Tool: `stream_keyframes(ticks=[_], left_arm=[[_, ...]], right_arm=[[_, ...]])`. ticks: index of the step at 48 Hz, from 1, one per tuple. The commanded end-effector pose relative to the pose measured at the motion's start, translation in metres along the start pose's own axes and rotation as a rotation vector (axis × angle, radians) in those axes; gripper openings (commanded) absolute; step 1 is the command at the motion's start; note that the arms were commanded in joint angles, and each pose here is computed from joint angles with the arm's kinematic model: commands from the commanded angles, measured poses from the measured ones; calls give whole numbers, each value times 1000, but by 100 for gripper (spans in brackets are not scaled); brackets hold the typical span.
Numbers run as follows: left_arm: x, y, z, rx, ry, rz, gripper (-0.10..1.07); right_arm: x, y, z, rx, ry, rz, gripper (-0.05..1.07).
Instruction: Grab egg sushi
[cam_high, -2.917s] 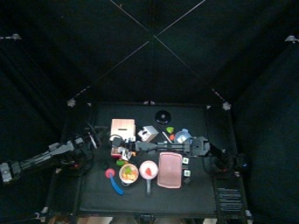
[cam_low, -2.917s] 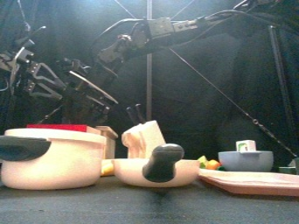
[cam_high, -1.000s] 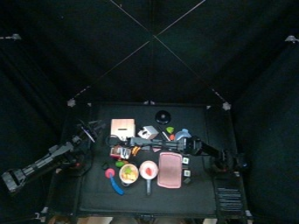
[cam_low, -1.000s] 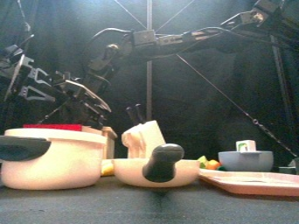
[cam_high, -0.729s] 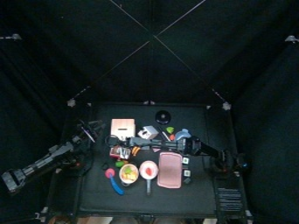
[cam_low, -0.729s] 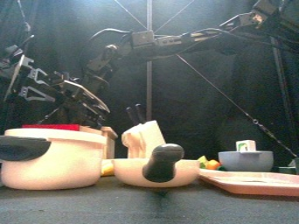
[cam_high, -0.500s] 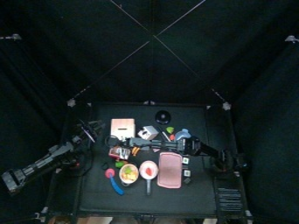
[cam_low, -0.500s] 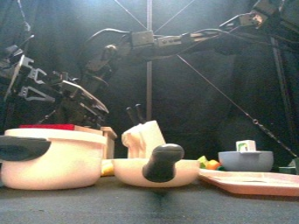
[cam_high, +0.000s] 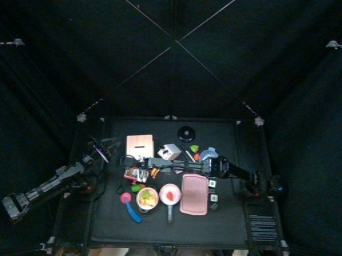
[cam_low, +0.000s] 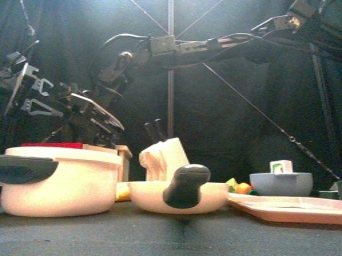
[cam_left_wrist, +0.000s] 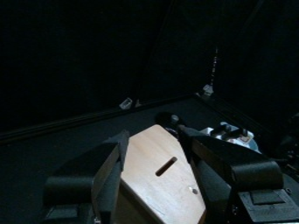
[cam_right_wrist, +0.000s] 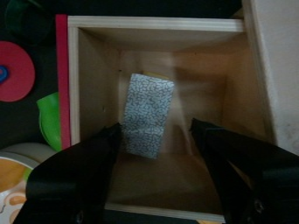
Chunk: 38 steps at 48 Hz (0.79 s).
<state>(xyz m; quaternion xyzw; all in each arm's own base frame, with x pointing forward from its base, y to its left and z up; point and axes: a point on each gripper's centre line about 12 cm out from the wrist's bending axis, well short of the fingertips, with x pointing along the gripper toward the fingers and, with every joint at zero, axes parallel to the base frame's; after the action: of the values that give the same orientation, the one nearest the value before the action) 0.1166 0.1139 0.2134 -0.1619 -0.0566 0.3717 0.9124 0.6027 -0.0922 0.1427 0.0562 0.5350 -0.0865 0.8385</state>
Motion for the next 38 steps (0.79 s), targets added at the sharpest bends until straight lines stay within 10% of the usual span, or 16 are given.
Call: stream_keyframes(ticks=[1, 38], left_arm=[[2, -2, 5, 2, -10, -4, 86], [2, -1, 3, -1, -6, -2, 86]], right_arm=[[8, -23, -3, 24, 15, -27, 102], [-18, -22, 8, -3, -26, -59, 73]])
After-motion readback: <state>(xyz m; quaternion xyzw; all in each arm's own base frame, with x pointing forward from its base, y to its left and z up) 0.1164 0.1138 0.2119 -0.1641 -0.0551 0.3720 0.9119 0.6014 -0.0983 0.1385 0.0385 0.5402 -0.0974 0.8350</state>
